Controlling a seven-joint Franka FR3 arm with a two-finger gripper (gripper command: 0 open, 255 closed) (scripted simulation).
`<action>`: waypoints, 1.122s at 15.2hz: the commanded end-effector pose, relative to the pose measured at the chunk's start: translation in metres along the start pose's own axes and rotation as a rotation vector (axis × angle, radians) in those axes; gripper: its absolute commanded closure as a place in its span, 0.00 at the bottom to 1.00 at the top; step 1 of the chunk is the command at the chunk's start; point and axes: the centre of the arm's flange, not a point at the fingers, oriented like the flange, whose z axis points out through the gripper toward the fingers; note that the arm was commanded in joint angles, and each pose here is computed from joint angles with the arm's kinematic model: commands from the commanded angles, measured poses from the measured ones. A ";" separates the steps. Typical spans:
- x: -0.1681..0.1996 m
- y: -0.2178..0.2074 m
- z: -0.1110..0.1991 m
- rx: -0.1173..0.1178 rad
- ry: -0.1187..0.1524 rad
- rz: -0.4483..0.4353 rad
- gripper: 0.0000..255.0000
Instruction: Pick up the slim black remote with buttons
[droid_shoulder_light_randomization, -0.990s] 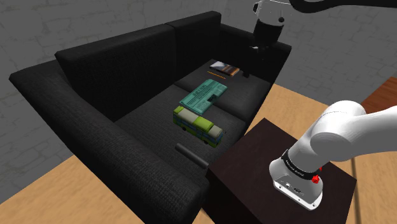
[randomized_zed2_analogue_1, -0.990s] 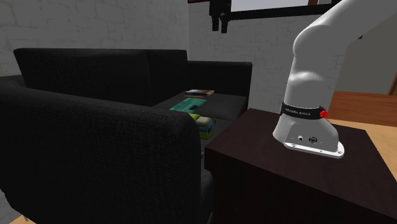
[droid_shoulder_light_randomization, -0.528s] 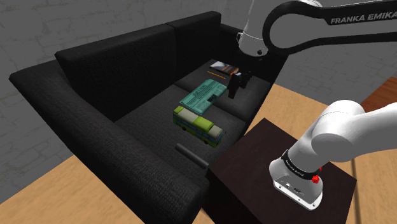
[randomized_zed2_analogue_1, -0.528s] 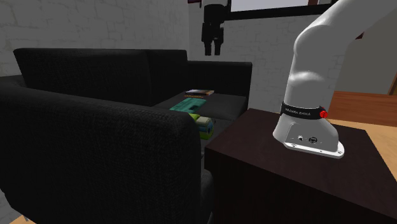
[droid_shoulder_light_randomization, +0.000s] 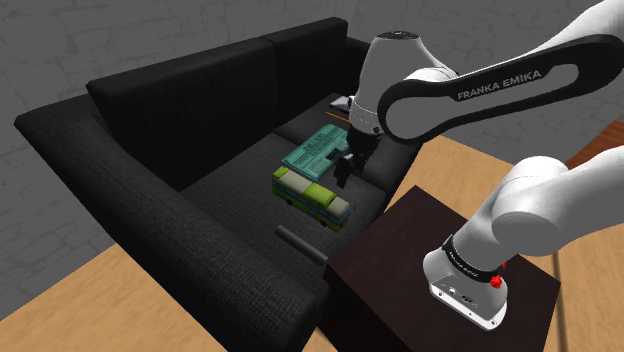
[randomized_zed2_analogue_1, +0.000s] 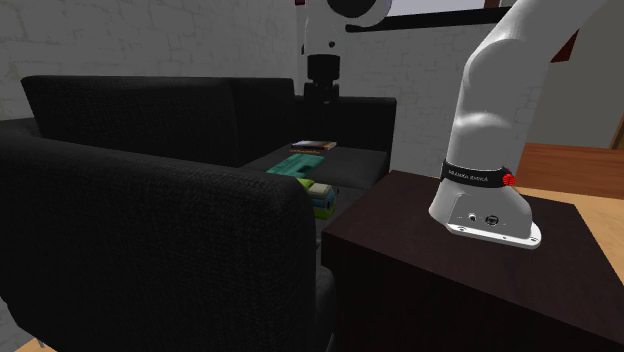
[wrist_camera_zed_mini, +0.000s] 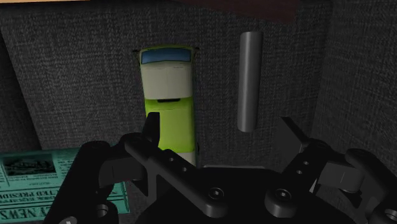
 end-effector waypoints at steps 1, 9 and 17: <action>0.003 -0.009 0.029 0.005 0.002 -0.001 0.00; 0.017 -0.046 0.126 0.023 0.002 -0.008 0.00; 0.030 -0.085 0.222 0.040 0.001 -0.015 0.00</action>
